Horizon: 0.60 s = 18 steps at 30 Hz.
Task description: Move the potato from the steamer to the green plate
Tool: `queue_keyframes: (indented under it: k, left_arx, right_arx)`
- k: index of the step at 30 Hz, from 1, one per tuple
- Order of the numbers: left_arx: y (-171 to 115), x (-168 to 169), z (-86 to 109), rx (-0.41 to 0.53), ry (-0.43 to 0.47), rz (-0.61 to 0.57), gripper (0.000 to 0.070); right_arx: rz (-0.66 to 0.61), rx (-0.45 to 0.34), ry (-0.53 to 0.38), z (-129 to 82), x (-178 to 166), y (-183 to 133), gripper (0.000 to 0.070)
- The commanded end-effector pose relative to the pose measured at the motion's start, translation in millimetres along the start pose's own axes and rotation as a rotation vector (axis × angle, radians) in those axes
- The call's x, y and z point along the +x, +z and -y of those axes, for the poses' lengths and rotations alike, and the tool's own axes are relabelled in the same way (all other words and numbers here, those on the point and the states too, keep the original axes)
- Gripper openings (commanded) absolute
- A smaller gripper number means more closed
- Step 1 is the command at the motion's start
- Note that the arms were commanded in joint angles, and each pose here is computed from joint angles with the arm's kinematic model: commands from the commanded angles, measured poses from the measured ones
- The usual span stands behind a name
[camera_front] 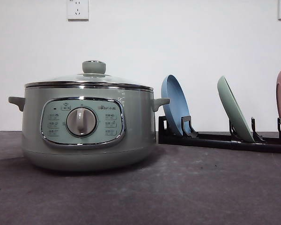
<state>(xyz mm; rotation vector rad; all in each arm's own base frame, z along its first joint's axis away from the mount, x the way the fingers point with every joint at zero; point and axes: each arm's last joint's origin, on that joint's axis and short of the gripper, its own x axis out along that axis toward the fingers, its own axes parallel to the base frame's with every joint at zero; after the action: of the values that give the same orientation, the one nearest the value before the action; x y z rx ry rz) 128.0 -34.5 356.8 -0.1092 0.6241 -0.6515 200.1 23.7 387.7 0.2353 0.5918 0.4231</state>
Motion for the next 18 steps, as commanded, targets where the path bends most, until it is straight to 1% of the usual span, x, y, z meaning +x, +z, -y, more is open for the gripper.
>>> queue_keyframes:
  k: [1,4,9,14,18]
  left_arx:
    - [6.4,-3.7,2.6,0.019,-0.007,0.026,0.0556]
    - [6.4,-3.7,2.6,0.019,-0.006,0.026,0.0556]
    - [6.4,-3.7,2.6,0.019,-0.007,0.026,0.0556]
    - [6.4,-3.7,2.6,0.019,-0.006,0.026,0.0556]
    - [6.4,-3.7,2.6,0.019,-0.007,0.026,0.0556]
  right_arx:
    - [0.004,0.013,-0.003,1.9,10.3,14.7,0.0536]
    - [-0.011,0.017,-0.027,8.5,29.9,32.8,0.0535]
    - [-0.028,0.021,-0.033,21.4,66.7,56.9,0.0535]
    - [-0.058,0.034,-0.042,36.7,104.3,67.3,0.0535]
    - [-0.064,0.040,-0.078,50.2,132.5,67.2,0.0535]
